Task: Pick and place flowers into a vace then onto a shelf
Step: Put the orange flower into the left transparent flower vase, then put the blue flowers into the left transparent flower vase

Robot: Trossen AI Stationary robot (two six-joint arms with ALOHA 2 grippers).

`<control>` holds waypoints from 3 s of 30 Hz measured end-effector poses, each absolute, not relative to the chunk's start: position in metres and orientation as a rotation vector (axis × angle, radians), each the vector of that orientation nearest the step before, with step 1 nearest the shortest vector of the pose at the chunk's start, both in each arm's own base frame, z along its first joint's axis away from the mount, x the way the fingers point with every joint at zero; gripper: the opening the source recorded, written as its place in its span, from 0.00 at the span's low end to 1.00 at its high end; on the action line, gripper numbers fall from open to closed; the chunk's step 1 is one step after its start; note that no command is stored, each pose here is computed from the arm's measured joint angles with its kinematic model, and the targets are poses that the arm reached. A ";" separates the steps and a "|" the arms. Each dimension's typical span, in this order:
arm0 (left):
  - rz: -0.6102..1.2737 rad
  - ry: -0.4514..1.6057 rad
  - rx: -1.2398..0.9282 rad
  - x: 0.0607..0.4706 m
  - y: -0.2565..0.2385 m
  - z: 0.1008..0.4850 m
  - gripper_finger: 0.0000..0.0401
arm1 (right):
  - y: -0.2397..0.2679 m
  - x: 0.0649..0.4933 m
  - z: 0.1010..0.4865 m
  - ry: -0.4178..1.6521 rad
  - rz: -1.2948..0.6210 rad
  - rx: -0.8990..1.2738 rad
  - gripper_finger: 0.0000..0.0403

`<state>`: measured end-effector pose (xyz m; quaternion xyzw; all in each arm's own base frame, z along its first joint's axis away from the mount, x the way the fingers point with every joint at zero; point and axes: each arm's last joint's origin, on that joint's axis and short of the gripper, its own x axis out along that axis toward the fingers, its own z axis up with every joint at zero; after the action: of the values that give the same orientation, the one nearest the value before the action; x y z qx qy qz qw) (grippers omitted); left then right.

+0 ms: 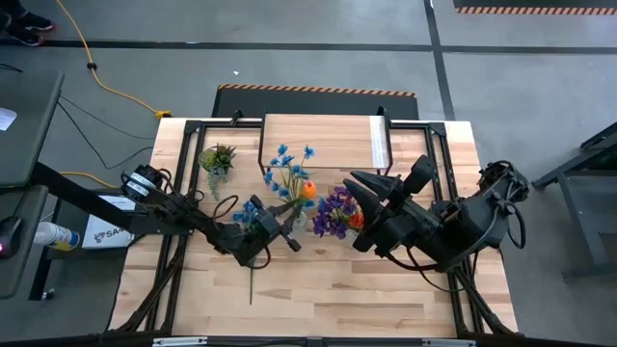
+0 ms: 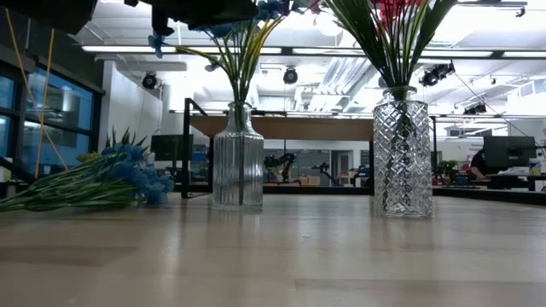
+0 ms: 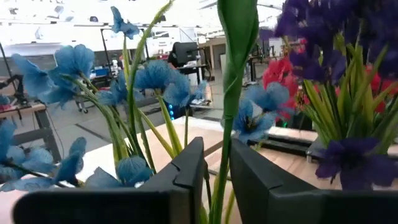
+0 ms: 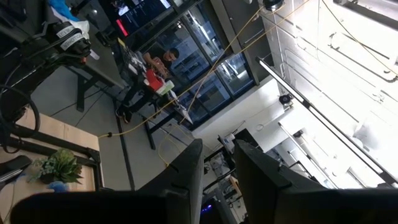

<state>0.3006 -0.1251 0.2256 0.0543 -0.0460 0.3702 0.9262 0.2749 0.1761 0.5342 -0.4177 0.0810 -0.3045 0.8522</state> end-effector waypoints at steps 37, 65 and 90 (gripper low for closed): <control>0.763 -0.082 0.040 0.290 -0.146 0.223 0.34 | 0.177 0.275 0.533 0.164 -0.639 -0.852 0.21; 0.866 -0.005 0.047 0.279 -0.160 0.215 0.35 | 0.177 0.275 0.533 0.160 -0.634 -0.853 0.21; 0.747 0.024 0.059 0.231 -0.207 0.236 0.34 | 0.177 0.275 0.533 0.160 -0.633 -0.856 0.21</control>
<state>0.2306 -0.2073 0.2360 0.0290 0.0118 0.3648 0.9305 0.2753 0.1768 0.5332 -0.4078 0.0763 -0.3014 0.8585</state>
